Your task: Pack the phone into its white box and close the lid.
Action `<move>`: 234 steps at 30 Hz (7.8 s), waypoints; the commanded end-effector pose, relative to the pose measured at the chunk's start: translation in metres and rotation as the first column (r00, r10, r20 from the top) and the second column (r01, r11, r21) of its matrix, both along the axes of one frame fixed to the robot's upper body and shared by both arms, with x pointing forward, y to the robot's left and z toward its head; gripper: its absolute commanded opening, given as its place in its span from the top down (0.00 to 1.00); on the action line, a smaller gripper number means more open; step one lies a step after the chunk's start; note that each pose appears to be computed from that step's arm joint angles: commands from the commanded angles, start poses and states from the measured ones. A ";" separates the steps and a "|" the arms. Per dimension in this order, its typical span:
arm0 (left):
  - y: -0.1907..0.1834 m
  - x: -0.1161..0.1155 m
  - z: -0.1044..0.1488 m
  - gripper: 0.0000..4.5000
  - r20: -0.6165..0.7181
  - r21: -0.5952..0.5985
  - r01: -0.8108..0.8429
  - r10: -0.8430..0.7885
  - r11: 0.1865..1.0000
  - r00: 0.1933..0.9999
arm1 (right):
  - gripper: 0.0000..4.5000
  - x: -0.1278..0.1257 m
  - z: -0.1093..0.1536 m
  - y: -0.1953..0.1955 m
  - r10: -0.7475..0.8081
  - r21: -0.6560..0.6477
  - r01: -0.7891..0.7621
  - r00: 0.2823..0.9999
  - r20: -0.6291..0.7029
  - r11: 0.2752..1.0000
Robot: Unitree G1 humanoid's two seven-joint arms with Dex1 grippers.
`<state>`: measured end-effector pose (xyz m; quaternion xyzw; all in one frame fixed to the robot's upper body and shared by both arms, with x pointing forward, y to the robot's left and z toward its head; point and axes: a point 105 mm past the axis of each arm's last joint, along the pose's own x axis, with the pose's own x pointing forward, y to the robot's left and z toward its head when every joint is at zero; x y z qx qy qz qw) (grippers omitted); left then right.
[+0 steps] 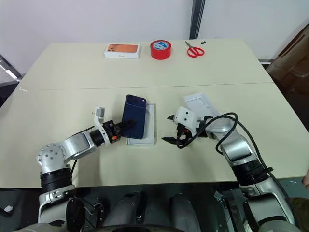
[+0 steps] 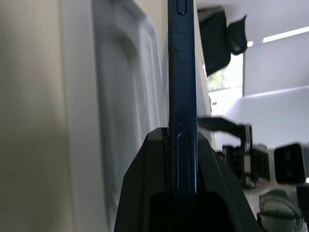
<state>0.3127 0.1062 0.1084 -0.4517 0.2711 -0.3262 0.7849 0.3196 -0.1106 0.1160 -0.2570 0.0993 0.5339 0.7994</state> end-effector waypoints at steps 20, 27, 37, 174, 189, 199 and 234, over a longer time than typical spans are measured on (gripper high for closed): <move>-0.003 -0.012 0.020 0.16 0.089 0.100 0.092 -0.101 0.991 0.991 | 0.00 0.008 0.010 0.018 0.023 0.019 -0.025 0.995 0.102 1.000; -0.005 -0.014 0.027 0.16 0.133 0.187 0.120 -0.147 0.975 0.980 | 0.00 0.008 0.009 0.021 0.023 0.027 -0.026 0.995 0.098 0.999; -0.008 -0.011 0.027 0.16 0.138 0.243 0.142 -0.179 0.960 0.974 | 0.00 0.010 0.008 0.025 0.021 0.032 -0.025 0.995 0.102 0.999; -0.057 0.041 0.015 0.94 0.365 0.626 0.087 -0.390 0.775 0.845 | 1.00 0.025 0.021 -0.079 -0.254 -0.156 0.291 0.942 0.218 0.944; -0.011 0.006 0.073 0.00 0.733 0.589 -0.030 -0.518 0.808 0.442 | 0.01 0.014 0.021 -0.093 -0.490 -0.178 0.478 0.871 -0.027 0.860; 0.006 -0.017 0.059 0.00 0.738 0.615 -0.004 -0.573 0.789 0.355 | 0.01 0.014 0.021 -0.091 -0.615 -0.193 0.584 0.760 -0.212 0.788; 0.000 -0.027 0.045 0.00 0.755 0.596 -0.034 -0.545 0.803 0.365 | 0.99 0.026 0.012 -0.093 -0.805 -0.271 0.758 0.565 -0.184 0.594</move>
